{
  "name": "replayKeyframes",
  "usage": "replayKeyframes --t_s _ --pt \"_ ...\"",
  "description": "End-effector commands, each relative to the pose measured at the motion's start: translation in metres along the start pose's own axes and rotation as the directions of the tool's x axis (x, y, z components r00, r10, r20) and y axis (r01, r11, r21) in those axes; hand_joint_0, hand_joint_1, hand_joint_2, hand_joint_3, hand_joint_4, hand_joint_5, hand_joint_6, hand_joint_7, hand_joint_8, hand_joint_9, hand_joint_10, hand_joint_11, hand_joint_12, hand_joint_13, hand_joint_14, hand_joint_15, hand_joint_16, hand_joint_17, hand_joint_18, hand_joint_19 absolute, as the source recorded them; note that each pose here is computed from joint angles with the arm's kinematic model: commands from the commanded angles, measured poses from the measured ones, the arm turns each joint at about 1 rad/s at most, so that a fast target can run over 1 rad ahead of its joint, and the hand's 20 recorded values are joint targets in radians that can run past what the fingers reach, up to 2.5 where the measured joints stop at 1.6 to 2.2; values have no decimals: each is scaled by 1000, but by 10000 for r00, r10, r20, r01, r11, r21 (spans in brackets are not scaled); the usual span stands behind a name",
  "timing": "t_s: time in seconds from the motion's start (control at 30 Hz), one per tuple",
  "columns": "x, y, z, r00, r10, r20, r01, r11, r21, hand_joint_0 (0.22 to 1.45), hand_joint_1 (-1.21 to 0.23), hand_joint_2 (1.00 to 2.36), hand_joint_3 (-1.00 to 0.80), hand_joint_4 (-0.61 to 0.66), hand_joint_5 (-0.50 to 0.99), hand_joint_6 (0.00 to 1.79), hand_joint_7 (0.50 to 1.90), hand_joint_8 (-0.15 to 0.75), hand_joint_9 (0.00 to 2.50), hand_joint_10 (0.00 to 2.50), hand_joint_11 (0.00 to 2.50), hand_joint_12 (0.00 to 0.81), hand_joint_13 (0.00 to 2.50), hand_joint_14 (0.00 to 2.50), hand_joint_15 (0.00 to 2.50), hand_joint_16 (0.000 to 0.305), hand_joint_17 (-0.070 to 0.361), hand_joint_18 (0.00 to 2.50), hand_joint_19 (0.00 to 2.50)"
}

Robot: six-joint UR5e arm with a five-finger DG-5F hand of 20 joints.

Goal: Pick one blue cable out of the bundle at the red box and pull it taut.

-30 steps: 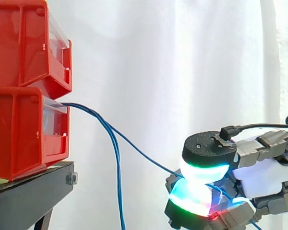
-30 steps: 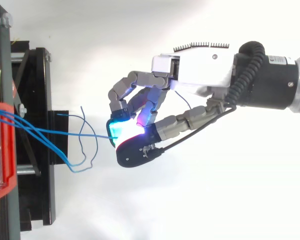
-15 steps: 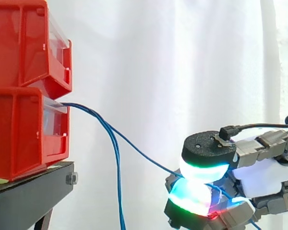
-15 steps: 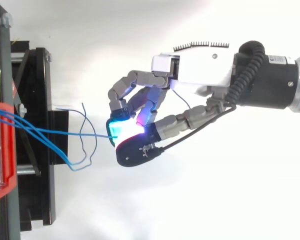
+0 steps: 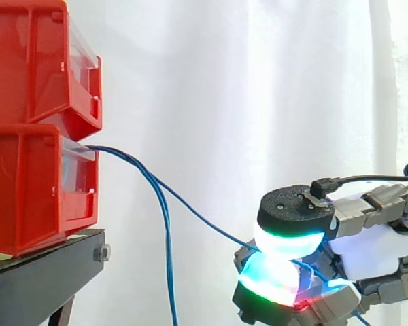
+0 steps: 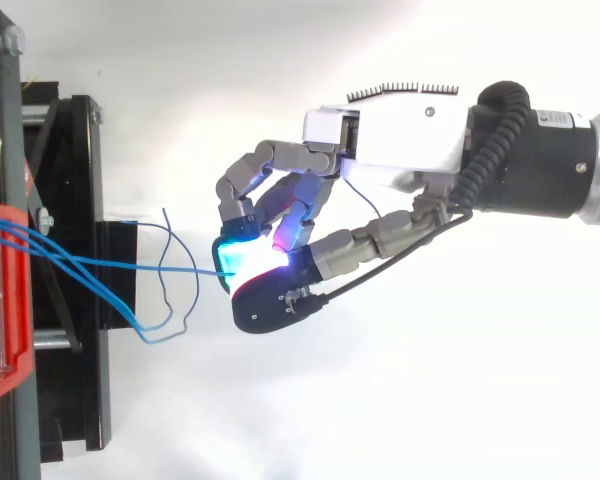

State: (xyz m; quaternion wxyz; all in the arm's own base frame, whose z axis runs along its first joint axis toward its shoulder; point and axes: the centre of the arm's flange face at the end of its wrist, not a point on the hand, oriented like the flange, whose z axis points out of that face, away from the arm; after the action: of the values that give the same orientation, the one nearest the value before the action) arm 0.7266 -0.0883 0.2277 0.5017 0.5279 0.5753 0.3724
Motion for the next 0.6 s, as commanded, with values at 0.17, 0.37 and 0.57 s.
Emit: replayKeyframes --t_s 0.17,0.37,0.57 --pt "0 0 0 10000 1 4 -1 10000 5 640 -749 1019 -30 66 -165 924 1209 328 1237 3 1691 352 710 17 378 56 126 496 250" --pt "1 0 0 10000 -3 -10 3 10000 2 640 -749 1019 -33 59 -165 925 1199 317 1231 3 1702 347 710 15 371 56 126 494 249" --pt "1 0 0 10000 -3 -10 3 10000 2 640 -749 1020 -33 64 -166 924 1203 325 1229 3 1673 343 700 17 371 56 126 491 250"
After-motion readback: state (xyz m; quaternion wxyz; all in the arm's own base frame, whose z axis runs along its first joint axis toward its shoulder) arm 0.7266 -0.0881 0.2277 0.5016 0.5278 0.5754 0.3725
